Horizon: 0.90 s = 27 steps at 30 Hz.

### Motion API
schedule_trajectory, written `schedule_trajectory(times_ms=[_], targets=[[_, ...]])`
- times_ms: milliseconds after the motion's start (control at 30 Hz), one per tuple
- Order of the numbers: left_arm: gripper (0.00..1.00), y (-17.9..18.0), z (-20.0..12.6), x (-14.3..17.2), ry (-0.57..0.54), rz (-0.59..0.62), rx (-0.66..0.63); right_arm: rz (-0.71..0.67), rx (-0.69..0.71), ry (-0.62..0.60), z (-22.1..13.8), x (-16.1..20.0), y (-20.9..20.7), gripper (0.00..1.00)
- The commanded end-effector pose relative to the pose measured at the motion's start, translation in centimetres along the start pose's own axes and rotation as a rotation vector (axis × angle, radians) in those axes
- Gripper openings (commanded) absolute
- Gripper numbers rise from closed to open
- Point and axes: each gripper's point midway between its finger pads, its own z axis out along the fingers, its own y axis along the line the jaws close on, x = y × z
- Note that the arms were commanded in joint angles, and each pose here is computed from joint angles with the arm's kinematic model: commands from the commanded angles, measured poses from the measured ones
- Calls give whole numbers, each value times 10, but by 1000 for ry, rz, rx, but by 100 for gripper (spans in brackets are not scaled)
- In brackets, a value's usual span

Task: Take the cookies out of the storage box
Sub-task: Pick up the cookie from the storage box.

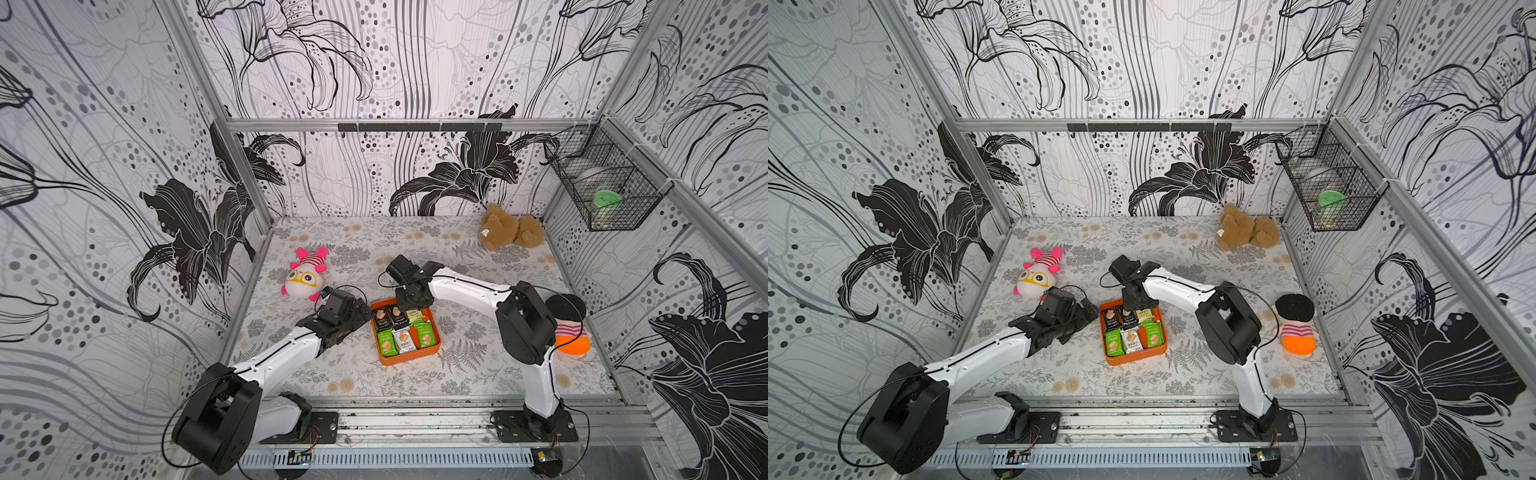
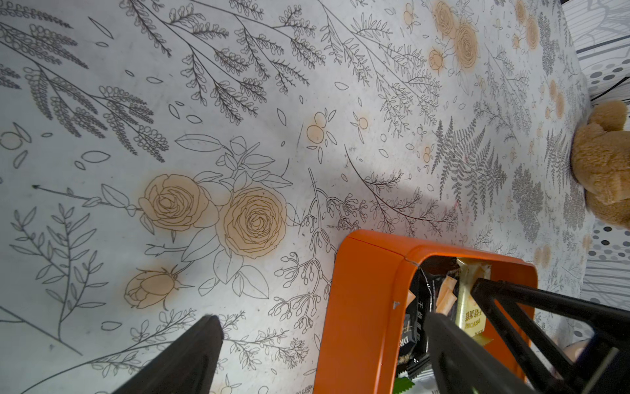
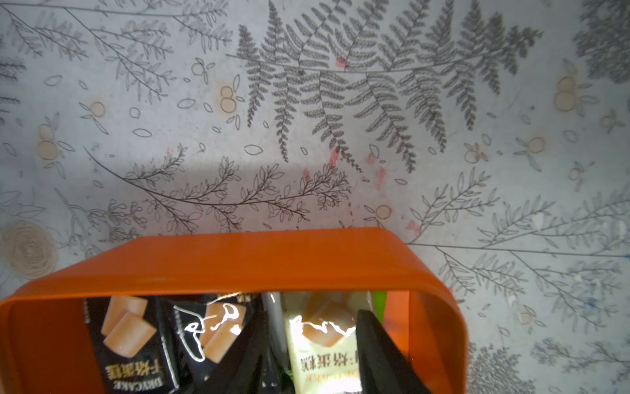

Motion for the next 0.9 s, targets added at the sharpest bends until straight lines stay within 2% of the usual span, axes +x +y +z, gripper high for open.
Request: schedule_trajectory(times_ms=[0, 67, 133, 867], targets=[[97, -15, 2, -9, -28, 8, 39, -36, 31, -10, -16, -2, -6, 53], [97, -17, 3, -8, -22, 11, 39, -51, 34, 0, -14, 1, -7, 62], [97, -16, 3, -8, -22, 12, 39, -64, 33, 14, -11, 5, -7, 66], [97, -15, -2, -11, -32, 4, 22, -96, 66, 73, 18, 15, -20, 64]])
